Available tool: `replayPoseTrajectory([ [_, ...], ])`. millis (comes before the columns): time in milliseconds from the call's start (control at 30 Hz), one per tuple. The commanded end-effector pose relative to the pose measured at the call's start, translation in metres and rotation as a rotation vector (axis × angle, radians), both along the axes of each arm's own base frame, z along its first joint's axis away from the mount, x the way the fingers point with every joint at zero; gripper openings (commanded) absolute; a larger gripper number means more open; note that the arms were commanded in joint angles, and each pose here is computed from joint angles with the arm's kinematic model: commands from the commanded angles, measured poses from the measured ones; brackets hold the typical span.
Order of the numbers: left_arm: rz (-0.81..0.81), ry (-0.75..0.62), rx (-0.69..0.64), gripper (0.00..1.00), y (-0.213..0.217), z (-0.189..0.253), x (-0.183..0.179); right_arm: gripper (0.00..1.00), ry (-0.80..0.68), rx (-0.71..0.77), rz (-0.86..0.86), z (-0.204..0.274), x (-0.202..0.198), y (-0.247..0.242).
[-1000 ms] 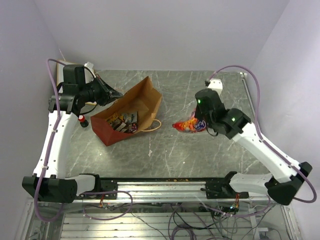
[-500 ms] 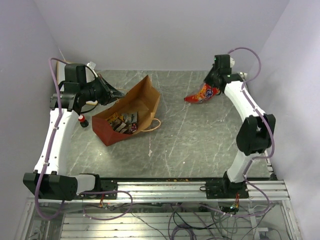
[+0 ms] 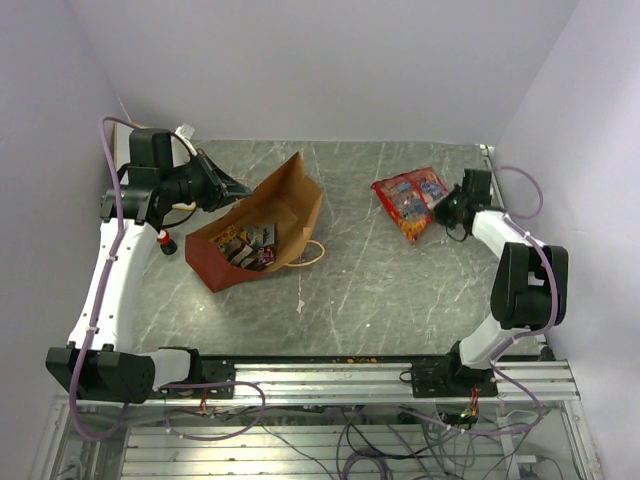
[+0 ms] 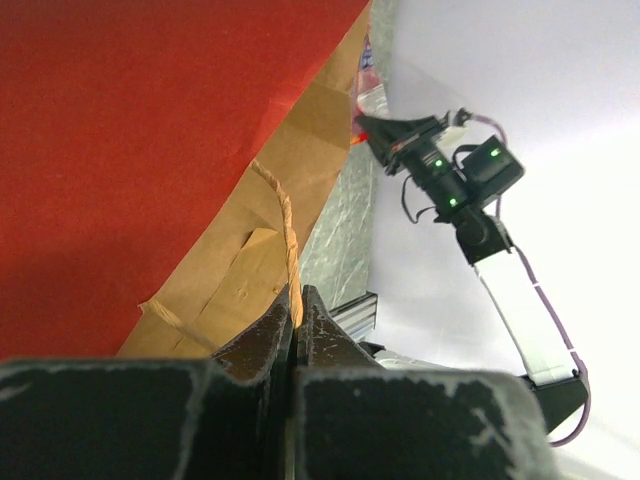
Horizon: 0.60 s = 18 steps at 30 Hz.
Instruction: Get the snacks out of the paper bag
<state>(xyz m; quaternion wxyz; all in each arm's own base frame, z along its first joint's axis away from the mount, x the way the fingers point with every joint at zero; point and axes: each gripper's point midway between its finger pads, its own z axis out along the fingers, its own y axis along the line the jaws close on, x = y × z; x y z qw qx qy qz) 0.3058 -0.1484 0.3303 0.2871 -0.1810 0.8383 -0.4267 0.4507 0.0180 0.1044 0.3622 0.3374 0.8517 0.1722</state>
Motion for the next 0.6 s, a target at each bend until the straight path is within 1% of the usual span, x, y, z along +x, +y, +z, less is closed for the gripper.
replayPoseTrajectory([
  [0, -0.030, -0.034, -0.023, 0.07, -0.003, 0.007, -0.008, 0.00, 0.075, 0.049, 0.069, -0.048, -0.050, -0.006],
  [133, -0.035, -0.023, -0.021, 0.07, -0.003, 0.003, -0.012, 0.00, 0.107, 0.045, 0.077, -0.063, -0.072, -0.018],
  [267, -0.047, -0.018, -0.025, 0.07, -0.005, 0.001, -0.014, 0.07, 0.137, 0.031, 0.096, -0.071, -0.085, -0.021],
  [467, -0.062, -0.022, -0.015, 0.07, -0.009, 0.000, -0.017, 0.29, 0.200, -0.036, 0.155, -0.069, -0.109, -0.024],
  [567, -0.063, -0.035, -0.012, 0.07, -0.009, 0.003, -0.017, 0.34, 0.222, -0.065, 0.205, -0.066, -0.122, -0.024],
])
